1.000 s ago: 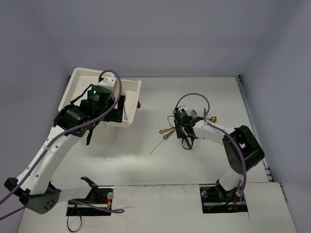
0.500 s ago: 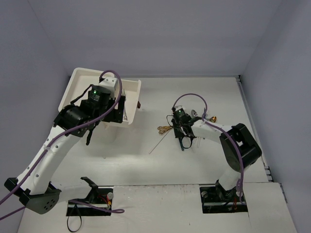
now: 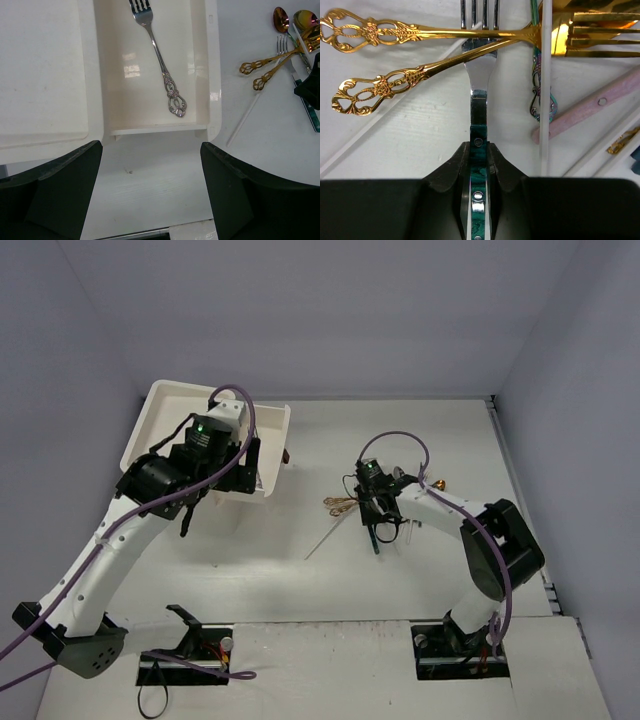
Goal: Sort the eating utensils into containers
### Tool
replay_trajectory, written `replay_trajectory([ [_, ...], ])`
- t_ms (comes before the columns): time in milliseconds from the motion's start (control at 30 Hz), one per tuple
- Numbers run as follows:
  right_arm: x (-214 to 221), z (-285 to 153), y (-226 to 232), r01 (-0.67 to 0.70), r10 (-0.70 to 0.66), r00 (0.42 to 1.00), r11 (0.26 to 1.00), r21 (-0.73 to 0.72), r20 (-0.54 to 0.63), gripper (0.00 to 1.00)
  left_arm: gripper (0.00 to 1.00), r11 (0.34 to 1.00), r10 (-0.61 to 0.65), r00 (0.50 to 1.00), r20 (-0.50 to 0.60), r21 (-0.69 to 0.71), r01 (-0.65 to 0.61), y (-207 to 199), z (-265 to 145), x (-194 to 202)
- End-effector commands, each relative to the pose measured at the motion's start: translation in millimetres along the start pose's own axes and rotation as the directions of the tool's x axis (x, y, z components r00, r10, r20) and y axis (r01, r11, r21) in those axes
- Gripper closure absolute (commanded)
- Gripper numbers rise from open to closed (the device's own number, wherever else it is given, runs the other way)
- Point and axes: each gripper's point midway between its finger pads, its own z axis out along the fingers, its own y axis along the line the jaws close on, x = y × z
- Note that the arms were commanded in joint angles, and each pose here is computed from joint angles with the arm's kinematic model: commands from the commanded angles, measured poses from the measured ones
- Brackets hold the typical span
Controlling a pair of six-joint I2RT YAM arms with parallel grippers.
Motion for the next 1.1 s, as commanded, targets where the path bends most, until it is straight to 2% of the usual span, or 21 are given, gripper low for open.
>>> replay_trajectory([
  [0,-16.1,-38.0,12.2,-0.05,0.053,0.998,0.997,-0.062,0.039,1.0,0.23,0.999,-0.047,0.997,0.058,0.023,0.046,-4.0,-6.3,-19.6],
  [233,8.8,-51.4,3.0,-0.093,0.092,0.995,0.995,-0.036,-0.023,1.0,0.23,0.998,-0.051,0.996,0.073,0.028,0.049,-4.2,-9.6,-25.0],
  [400,17.1,-58.3,14.9,-0.092,0.088,0.995,0.991,-0.1,-0.048,1.0,0.23,0.999,-0.044,0.996,0.073,0.018,0.043,-3.3,-7.7,-26.4],
  [700,-12.7,-75.8,28.0,-0.078,0.083,0.996,0.984,-0.16,0.024,1.0,0.23,0.999,-0.04,0.997,0.066,0.012,0.039,-4.4,-3.0,-27.5],
  [900,-25.3,-70.6,13.7,-0.11,0.115,0.991,0.992,-0.066,0.074,1.0,0.23,0.999,-0.039,0.997,0.064,-0.002,0.039,-2.4,-1.1,-26.3],
  [1067,-48.0,-74.3,13.5,-0.12,0.125,0.984,0.992,-0.045,0.128,1.0,0.23,0.999,-0.038,0.997,0.061,-0.005,0.039,-2.2,-0.4,-26.2],
])
